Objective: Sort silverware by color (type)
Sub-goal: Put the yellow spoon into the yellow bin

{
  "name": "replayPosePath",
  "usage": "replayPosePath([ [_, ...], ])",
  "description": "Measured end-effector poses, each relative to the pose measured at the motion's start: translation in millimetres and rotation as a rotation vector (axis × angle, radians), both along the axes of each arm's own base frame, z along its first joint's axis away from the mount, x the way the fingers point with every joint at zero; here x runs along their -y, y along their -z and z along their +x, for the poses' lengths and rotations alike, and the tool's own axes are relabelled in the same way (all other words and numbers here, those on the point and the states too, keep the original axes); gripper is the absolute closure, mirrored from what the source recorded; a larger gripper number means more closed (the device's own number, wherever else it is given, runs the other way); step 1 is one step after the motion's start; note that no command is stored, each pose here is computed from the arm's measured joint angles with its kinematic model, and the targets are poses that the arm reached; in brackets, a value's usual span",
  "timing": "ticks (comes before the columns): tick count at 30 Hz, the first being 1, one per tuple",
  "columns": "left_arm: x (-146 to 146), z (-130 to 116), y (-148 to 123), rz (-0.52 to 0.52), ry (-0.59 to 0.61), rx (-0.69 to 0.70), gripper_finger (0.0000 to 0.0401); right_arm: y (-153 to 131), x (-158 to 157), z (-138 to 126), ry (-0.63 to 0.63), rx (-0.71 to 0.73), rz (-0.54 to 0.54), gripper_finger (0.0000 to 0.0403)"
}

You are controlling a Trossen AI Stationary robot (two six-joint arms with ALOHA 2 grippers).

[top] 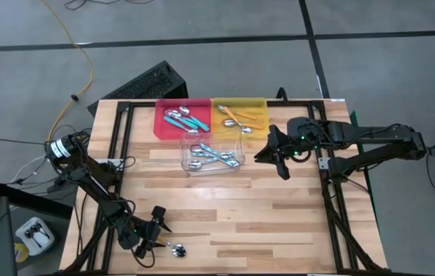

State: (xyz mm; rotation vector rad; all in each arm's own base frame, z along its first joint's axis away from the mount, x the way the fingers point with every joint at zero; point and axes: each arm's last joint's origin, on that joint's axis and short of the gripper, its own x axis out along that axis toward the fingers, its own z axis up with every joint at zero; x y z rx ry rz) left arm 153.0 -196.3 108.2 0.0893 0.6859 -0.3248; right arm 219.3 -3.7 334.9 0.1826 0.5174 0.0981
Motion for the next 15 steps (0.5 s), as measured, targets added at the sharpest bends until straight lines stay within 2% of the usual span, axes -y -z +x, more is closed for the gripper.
replayPosePath([
  [15, -1.6, 2.0, -0.2, 0.008, -0.019, 0.011, 0.0158, 0.0, 0.0, 0.0, -0.002, 0.0, 0.002, 0.0316],
])
